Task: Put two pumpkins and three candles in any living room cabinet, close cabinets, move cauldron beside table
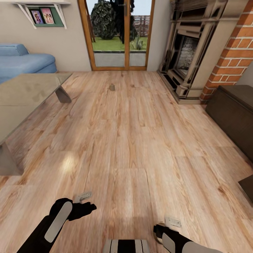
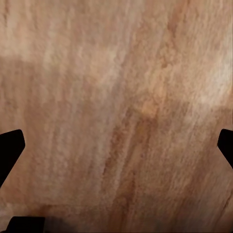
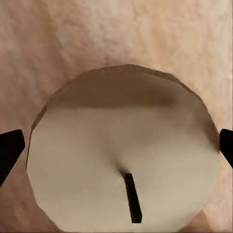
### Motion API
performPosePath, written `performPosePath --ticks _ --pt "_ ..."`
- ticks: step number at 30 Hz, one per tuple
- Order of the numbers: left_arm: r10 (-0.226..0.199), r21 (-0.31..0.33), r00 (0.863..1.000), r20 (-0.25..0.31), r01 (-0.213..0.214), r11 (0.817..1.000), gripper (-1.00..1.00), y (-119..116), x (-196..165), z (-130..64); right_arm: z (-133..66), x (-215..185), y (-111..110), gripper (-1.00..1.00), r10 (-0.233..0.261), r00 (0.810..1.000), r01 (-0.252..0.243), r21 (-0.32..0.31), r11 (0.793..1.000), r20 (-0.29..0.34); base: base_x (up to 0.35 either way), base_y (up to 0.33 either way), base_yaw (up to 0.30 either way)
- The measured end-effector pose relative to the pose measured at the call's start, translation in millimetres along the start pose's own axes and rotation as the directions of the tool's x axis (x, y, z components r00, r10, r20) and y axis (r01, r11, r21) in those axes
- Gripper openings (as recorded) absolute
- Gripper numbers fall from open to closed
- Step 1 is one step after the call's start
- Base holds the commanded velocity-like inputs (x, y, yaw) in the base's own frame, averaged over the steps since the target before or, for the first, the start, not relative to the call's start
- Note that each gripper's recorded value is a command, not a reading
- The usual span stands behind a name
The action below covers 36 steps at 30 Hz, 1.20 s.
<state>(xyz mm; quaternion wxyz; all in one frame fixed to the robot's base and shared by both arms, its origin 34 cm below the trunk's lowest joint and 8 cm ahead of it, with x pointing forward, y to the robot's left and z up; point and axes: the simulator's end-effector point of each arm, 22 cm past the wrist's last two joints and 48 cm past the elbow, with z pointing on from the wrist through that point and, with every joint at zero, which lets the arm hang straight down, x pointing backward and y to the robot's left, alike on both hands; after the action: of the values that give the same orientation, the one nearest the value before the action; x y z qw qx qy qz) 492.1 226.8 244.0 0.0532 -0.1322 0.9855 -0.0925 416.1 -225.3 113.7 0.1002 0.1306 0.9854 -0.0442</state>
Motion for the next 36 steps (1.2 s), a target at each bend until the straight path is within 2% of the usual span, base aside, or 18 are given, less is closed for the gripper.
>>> performPosePath --ticks 24,25,36 --pt "-0.001 0.0 1.0 -0.005 0.001 1.0 1.0 0.4 1.4 1.6 1.1 0.8 0.1 1.0 -0.002 1.0 0.002 0.0 1.0 -0.001 0.0 0.0 0.0" --pt "-0.001 0.0 1.0 -0.005 0.001 1.0 1.0 0.4 1.4 1.6 1.1 0.8 0.1 -1.0 -0.001 1.0 0.001 0.0 1.0 -0.001 0.0 0.0 0.0" --pt "-0.002 0.0 1.0 -0.004 0.002 1.0 1.0 0.4 1.3 1.7 1.1 0.8 -0.1 -1.0 -0.004 1.0 0.004 0.001 1.0 0.0 0.0 0.0 0.0"
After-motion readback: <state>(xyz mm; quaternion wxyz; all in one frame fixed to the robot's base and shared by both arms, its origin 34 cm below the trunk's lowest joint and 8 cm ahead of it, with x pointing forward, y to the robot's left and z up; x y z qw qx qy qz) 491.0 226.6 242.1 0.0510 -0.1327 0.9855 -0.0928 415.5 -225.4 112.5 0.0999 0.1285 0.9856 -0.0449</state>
